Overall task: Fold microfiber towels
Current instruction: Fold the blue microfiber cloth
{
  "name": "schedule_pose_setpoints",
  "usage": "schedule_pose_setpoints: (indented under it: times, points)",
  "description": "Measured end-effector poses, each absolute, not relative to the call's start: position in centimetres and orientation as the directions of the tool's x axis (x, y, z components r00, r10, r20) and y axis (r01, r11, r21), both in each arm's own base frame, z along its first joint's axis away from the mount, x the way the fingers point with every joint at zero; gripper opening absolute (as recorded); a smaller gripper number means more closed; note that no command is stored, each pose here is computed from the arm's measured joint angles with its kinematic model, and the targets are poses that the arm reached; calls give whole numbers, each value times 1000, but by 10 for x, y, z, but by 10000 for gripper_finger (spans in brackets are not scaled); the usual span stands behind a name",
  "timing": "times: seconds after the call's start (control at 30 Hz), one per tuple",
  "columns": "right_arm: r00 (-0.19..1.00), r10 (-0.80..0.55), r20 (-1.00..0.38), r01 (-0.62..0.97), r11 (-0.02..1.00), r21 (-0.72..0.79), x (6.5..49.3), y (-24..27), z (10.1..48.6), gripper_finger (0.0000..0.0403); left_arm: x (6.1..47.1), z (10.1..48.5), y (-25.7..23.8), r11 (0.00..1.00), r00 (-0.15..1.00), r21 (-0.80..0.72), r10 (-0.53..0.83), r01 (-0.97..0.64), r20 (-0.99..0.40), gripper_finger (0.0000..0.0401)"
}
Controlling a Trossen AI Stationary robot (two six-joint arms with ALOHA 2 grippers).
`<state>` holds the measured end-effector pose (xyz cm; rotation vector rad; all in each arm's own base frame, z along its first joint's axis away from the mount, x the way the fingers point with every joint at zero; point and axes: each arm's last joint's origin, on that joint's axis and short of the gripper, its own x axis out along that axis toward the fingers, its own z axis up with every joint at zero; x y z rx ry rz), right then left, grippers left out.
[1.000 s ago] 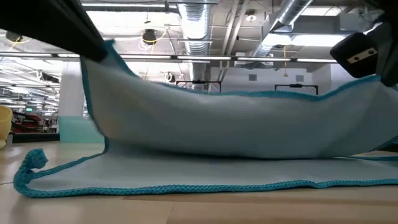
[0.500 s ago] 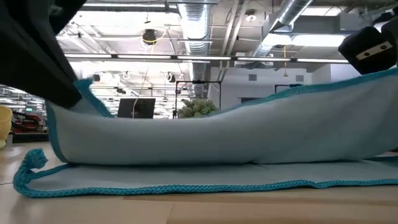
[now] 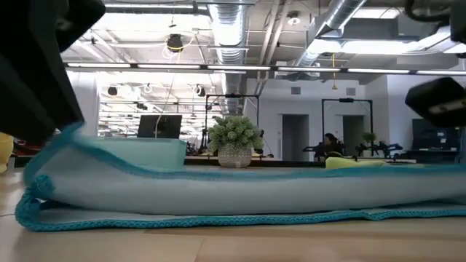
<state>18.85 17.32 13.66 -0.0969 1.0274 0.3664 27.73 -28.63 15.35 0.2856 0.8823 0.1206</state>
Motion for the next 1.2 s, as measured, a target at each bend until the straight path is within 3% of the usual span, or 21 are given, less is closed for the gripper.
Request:
schedule_pose_setpoints:
  times: [0.27,0.4,0.57,0.7,0.9,1.2]
  points:
    - [474,339,-812,-387,909,154,189,174,149,86,284,176,-291,950,638,311,245,-10,-730,85]
    - [510,409,-757,-434,882,184,186,172,169,144,295,176,-281,949,647,311,273,-58,-712,68]
    - [509,400,-762,-406,892,198,183,166,173,186,312,158,-262,976,622,214,183,-25,-761,33]
    - [457,338,-823,-351,918,183,182,160,151,179,316,141,-247,990,570,142,114,6,-814,6]
    - [388,267,-882,-312,939,147,186,157,124,140,303,130,-238,993,438,113,117,-36,-891,3]
    - [444,316,-838,-323,929,179,184,156,144,118,284,132,-238,971,353,221,240,-92,-904,1]
